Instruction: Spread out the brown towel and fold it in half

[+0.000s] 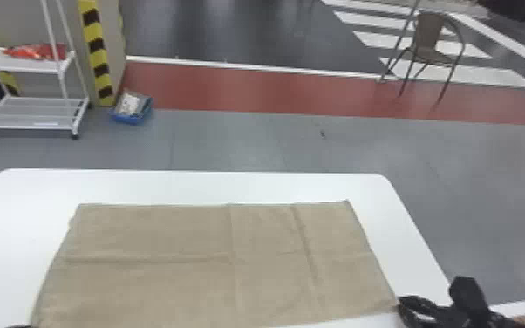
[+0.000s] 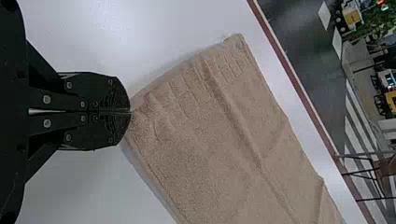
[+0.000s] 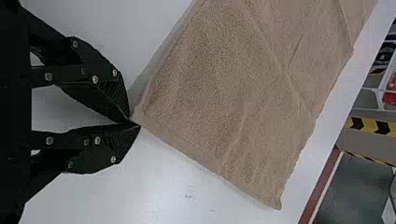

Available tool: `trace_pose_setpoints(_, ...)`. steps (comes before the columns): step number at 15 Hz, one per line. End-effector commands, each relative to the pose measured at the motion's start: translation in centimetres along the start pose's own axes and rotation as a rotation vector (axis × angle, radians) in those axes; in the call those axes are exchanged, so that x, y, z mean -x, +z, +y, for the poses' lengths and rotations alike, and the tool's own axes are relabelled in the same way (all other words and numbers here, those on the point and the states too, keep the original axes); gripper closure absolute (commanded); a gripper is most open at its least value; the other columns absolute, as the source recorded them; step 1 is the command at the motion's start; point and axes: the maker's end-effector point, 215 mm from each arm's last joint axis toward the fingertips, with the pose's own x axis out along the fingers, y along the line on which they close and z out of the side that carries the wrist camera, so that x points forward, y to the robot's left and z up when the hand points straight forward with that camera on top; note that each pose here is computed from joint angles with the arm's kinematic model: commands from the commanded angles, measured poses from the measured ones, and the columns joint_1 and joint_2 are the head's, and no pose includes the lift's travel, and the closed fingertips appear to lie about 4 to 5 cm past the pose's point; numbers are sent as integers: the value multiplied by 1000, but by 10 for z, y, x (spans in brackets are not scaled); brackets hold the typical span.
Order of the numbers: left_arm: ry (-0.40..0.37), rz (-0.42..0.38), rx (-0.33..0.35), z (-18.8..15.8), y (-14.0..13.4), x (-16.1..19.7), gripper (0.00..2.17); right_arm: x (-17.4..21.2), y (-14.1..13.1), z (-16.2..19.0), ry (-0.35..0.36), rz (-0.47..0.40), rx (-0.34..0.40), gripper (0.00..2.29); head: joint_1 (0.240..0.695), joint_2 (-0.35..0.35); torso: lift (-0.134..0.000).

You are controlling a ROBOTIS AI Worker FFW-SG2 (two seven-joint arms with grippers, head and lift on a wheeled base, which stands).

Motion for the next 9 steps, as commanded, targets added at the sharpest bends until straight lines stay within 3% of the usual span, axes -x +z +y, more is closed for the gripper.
trace_pose_setpoints(1, 4, 7, 3, 2, 1, 2, 1436, 9, 5, -3, -10, -15, -1, 1355, 695, -217, 0)
trace_pose_setpoints(9, 28, -9, 3, 13, 17, 15, 1436, 43, 37, -9, -44, -99, -19, 1359, 695, -211, 0)
